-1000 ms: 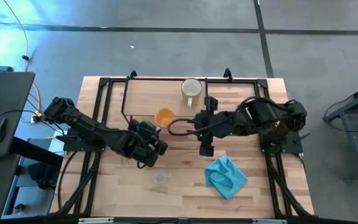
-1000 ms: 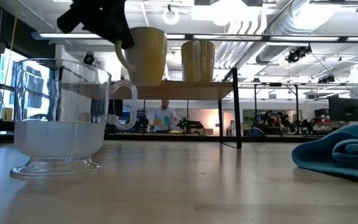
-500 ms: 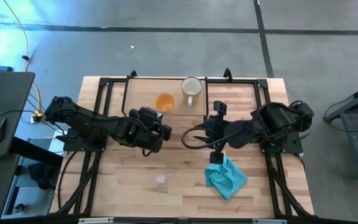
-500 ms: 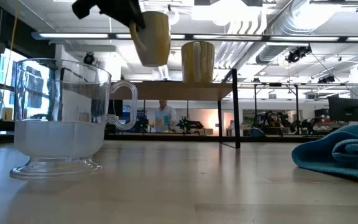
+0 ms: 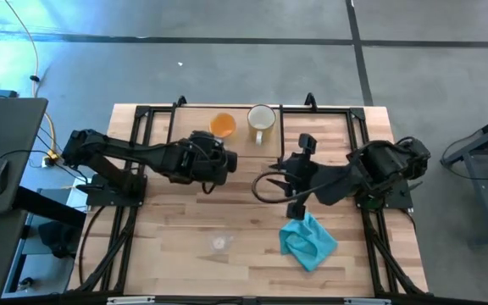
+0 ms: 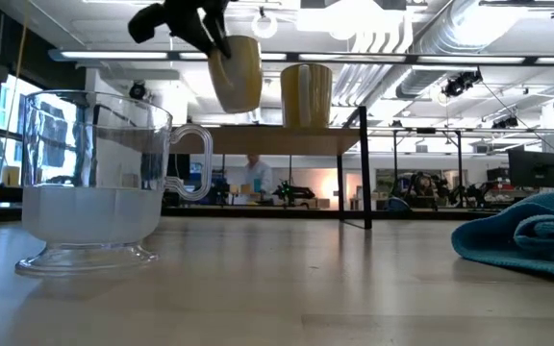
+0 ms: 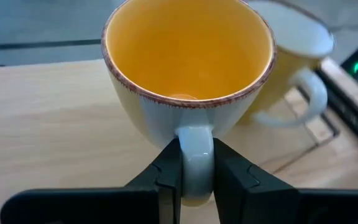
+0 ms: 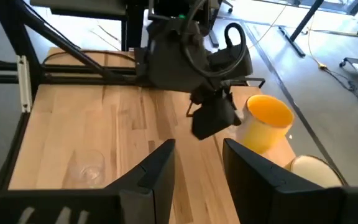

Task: Stack small to large cups/mugs on shelf
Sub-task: Put the yellow mug on the shelf

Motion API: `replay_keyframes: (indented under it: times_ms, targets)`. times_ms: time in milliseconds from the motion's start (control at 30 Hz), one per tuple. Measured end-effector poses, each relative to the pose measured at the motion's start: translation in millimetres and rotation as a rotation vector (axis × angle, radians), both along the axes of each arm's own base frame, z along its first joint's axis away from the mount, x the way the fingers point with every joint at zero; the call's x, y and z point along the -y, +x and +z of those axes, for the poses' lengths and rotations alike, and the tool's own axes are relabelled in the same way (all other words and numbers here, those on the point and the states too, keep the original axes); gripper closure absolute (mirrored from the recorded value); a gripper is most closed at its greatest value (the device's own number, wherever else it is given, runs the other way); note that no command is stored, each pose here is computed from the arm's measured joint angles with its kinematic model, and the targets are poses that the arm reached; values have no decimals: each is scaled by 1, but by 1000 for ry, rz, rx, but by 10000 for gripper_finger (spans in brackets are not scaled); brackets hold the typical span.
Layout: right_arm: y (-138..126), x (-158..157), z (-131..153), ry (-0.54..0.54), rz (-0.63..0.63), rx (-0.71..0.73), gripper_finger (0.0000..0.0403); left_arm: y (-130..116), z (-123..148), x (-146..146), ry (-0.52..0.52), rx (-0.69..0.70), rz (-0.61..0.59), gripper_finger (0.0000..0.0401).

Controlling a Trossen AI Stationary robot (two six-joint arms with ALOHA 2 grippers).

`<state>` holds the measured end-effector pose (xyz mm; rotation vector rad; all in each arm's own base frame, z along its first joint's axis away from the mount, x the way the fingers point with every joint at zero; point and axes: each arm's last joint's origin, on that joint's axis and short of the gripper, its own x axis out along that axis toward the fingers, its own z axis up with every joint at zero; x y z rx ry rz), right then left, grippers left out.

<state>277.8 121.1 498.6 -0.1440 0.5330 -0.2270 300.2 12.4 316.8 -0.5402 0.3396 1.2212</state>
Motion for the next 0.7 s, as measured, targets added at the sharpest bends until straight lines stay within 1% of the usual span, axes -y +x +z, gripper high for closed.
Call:
replay_keyframes:
  times_ms: [133, 233, 367, 500, 567, 700]
  targets:
    - [-19, 2, 10, 32, 3, 23, 277, 0, 0, -6, -6, 85, 87, 356]
    - [-33, 1, 14, 32, 29, 19, 277, 5, -5, -8, -6, 102, 118, 356]
    - [-53, 0, 22, 20, 31, 53, 277, 15, -14, -9, -32, 61, 112, 356]
    - [-64, -3, 24, 11, 14, 65, 277, 26, -16, -9, -34, -9, 105, 356]
    - [-69, -4, 25, 11, 4, 73, 277, 27, -15, -9, -32, -62, 105, 356]
    - [-74, -6, 25, 15, -20, 83, 277, 27, -10, -9, -14, -101, 112, 356]
